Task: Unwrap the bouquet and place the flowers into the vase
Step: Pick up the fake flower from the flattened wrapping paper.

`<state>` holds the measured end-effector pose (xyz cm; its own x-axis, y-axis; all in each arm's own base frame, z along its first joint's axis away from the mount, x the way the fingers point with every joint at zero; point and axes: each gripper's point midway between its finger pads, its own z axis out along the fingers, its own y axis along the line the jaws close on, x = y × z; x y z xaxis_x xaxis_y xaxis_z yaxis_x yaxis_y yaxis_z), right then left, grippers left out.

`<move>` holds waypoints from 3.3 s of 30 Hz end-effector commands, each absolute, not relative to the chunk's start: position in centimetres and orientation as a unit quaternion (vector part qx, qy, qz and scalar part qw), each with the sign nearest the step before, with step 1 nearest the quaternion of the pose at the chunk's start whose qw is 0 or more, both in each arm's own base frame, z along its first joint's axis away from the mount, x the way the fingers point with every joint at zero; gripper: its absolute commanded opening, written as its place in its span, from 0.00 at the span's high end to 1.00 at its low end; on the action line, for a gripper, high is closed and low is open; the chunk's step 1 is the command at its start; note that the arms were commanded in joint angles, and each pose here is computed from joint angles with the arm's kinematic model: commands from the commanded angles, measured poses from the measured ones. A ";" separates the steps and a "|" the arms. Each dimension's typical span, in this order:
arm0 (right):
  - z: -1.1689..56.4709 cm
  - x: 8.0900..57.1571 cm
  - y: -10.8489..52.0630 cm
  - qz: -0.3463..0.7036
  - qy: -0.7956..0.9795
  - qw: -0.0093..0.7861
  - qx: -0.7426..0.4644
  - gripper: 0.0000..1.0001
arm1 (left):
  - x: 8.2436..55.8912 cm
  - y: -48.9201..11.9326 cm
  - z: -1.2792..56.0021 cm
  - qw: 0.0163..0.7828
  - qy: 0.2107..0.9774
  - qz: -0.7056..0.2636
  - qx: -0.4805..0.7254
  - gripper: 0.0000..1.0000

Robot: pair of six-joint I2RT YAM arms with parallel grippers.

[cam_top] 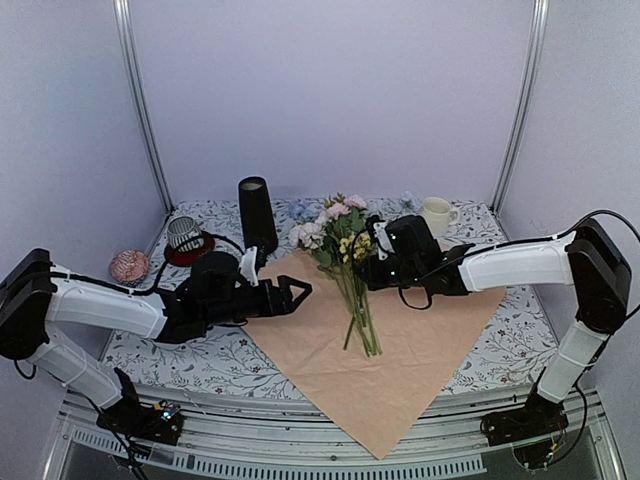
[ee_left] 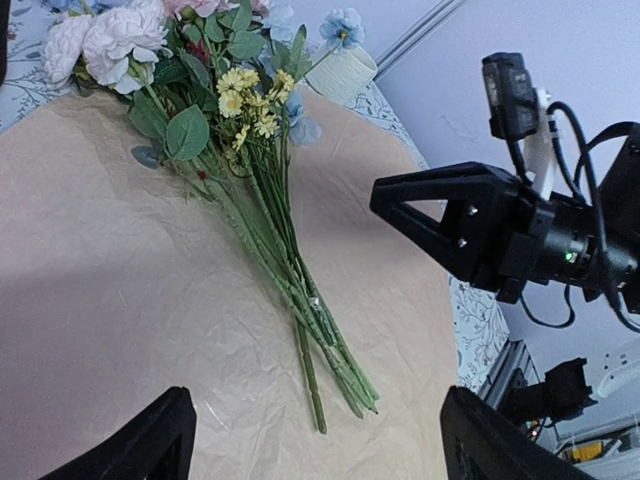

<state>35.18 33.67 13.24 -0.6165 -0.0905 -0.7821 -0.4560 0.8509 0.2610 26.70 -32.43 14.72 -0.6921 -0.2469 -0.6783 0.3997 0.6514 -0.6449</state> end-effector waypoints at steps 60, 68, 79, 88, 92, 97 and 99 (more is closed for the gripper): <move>7.1 35.5 33.3 0.186 0.915 0.335 -0.124 0.75 | 28.0 -25.7 14.5 0.437 0.831 -0.342 0.034 0.12; 7.5 34.4 34.6 0.204 0.905 0.338 -0.161 0.77 | 28.2 -25.9 14.9 0.440 0.830 -0.343 0.034 0.12; 5.9 33.3 37.2 0.200 0.903 0.319 -0.208 0.76 | 28.2 -26.0 14.8 0.437 0.831 -0.342 0.038 0.12; 4.1 33.3 37.7 0.183 0.910 0.301 -0.220 0.77 | 28.3 -26.2 14.5 0.433 0.834 -0.341 0.040 0.12; 4.0 33.9 37.9 0.174 0.913 0.299 -0.217 0.77 | 28.4 -26.5 14.4 0.429 0.834 -0.344 0.042 0.12; 3.7 33.9 37.9 0.171 0.914 0.297 -0.219 0.77 | 28.4 -26.5 14.4 0.430 0.834 -0.345 0.041 0.12; 3.5 33.9 37.9 0.169 0.915 0.295 -0.219 0.77 | 28.3 -26.5 14.4 0.430 0.834 -0.345 0.041 0.12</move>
